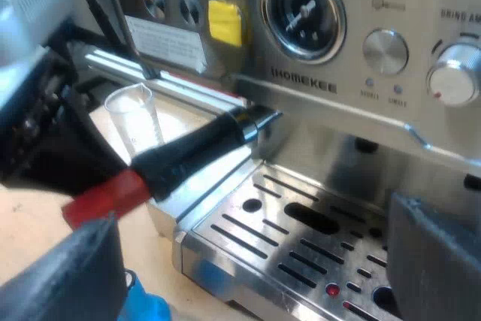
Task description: Put the handle in the coffee machine
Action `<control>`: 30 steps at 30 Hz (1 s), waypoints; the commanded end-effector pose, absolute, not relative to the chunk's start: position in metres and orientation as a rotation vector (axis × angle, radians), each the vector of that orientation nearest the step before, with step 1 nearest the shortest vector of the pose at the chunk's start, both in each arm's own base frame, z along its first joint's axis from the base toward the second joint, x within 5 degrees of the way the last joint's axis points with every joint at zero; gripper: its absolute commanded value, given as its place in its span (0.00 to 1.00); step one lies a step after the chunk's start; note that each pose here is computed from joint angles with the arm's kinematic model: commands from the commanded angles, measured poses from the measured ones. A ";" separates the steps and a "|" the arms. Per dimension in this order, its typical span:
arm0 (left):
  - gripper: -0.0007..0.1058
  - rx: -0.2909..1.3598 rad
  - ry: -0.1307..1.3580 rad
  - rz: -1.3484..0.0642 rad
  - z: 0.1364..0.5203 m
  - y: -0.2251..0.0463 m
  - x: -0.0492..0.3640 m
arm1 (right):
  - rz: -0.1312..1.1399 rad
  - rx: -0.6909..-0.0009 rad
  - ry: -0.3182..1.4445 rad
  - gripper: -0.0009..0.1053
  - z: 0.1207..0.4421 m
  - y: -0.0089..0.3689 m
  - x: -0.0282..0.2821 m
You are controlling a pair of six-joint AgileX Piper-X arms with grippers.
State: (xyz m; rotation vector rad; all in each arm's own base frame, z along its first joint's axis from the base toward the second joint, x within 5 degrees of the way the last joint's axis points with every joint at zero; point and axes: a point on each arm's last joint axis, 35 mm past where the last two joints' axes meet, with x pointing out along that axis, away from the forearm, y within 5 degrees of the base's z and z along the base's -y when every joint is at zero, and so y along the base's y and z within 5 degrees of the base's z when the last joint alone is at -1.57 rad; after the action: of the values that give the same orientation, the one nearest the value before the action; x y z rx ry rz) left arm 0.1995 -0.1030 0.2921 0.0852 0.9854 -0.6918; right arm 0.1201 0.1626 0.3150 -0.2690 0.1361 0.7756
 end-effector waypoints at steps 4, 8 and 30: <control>0.01 0.066 0.802 -0.971 0.311 -0.139 0.191 | 0.820 -0.284 0.159 0.71 0.317 0.157 0.115; 0.01 0.037 0.705 -1.060 0.320 -0.146 0.193 | 0.852 -0.288 0.185 0.71 0.314 0.158 0.113; 0.36 -0.055 0.735 -0.684 0.342 -0.058 0.173 | 0.863 -0.281 0.199 0.71 0.313 0.158 0.113</control>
State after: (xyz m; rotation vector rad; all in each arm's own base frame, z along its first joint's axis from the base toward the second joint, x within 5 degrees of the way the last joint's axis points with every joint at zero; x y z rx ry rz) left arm 0.1759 -0.0597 0.3382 -0.0478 0.7435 -0.6788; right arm 0.1137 0.1587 0.3077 -0.2920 0.2204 0.8635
